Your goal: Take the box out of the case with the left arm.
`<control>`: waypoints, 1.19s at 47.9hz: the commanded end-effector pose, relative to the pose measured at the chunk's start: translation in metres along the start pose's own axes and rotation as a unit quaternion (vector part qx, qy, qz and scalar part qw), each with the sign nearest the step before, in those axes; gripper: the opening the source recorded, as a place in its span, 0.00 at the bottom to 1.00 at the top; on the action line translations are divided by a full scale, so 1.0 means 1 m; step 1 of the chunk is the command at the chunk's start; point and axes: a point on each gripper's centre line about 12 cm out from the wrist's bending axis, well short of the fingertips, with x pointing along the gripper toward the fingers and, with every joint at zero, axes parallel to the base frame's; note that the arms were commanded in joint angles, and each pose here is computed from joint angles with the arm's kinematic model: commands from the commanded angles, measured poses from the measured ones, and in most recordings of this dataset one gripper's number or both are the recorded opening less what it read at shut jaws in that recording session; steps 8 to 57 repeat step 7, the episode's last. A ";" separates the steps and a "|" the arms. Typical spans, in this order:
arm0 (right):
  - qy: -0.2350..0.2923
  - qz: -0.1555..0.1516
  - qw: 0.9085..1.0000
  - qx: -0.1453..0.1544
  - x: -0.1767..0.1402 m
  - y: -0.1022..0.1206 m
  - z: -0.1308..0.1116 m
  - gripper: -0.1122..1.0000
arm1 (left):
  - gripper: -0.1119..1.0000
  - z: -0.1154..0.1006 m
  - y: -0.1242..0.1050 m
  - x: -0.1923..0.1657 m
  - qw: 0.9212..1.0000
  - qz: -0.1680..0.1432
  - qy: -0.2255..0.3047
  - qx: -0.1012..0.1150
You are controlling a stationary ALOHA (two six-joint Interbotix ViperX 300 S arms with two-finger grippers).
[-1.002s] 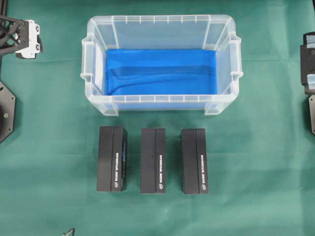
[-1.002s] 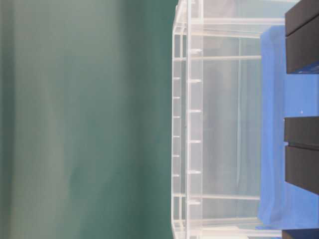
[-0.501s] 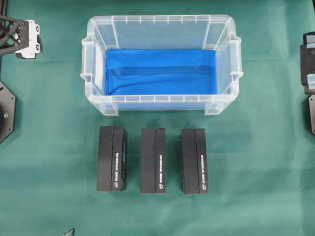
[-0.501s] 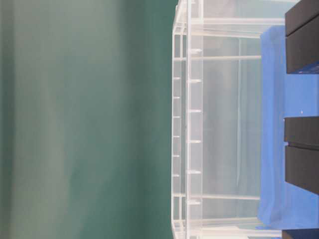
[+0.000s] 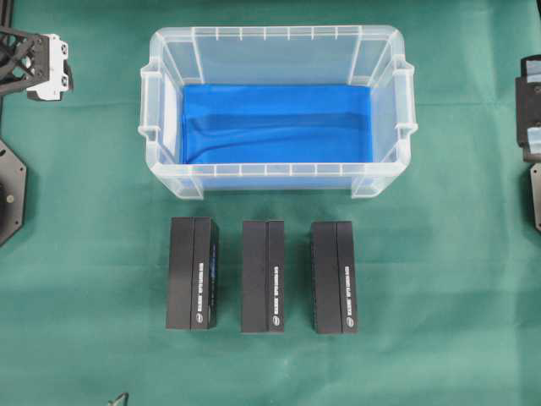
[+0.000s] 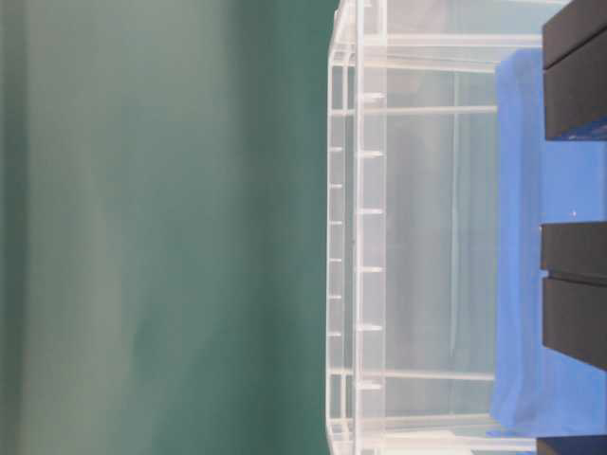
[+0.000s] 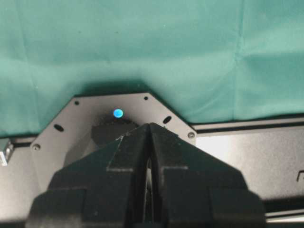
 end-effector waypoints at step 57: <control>-0.005 0.001 1.000 0.001 -0.003 0.000 0.001 0.12 | 0.89 0.003 -0.003 -0.006 1.000 -0.011 -0.005 -0.005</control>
